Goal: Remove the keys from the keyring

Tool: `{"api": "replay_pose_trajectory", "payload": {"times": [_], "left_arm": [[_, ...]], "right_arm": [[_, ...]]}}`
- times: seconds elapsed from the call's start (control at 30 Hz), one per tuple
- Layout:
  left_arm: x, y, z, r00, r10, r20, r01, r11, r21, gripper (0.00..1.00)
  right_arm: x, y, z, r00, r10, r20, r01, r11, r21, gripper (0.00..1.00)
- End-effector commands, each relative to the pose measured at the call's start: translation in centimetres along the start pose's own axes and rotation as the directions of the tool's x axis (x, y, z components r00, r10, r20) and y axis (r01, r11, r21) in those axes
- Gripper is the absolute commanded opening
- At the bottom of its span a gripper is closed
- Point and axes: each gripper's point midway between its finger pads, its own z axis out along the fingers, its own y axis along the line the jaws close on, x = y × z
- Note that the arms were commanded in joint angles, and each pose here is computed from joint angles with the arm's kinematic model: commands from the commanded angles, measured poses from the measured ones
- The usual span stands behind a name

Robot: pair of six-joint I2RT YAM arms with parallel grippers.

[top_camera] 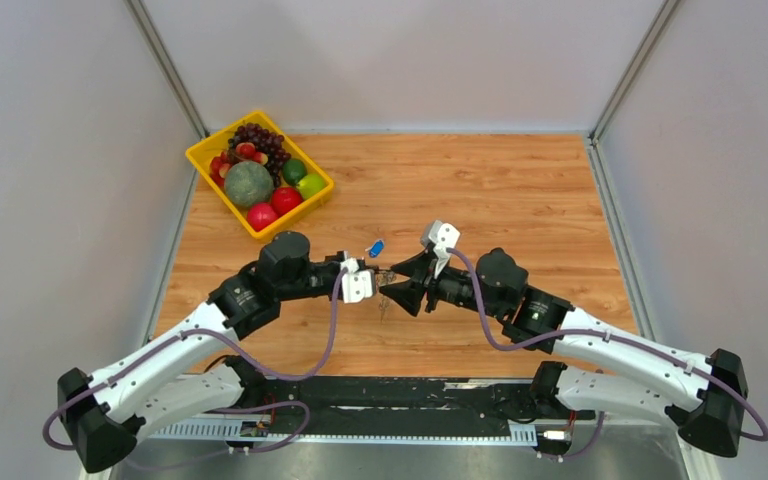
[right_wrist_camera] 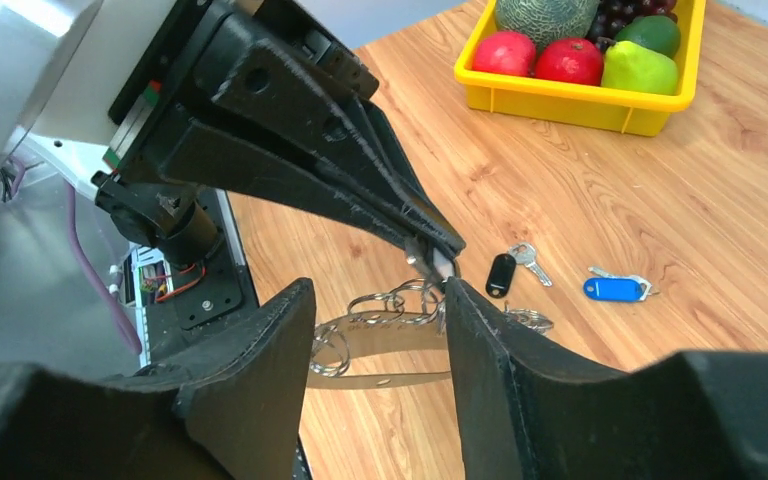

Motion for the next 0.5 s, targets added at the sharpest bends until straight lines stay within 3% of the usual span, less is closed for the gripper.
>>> {"api": "replay_pose_trajectory", "payload": {"times": [0.0,0.13,0.3,0.47], "left_arm": [[-0.2,2.2,-1.1,0.975,-0.155,-0.158,0.142,0.986,-0.087,0.00],[0.8,2.6,-2.1,0.892,-0.352,-0.283,0.311,0.933,-0.178,0.00],[1.1,2.7,-2.7,0.800,-0.493,-0.342,0.423,0.868,-0.260,0.00],[0.8,2.0,-3.0,0.726,-0.558,-0.402,0.491,0.830,-0.266,0.00]], "right_arm": [[-0.6,-0.3,-0.6,0.999,-0.030,0.021,0.029,0.999,0.021,0.54],[0.5,-0.9,-0.3,1.000,-0.024,-0.008,0.024,0.999,0.044,0.60],[0.8,-1.9,0.1,1.000,-0.005,-0.016,0.007,0.995,0.104,0.81],[1.0,-3.8,0.7,1.000,-0.011,-0.019,0.014,0.979,0.203,0.82]]}}
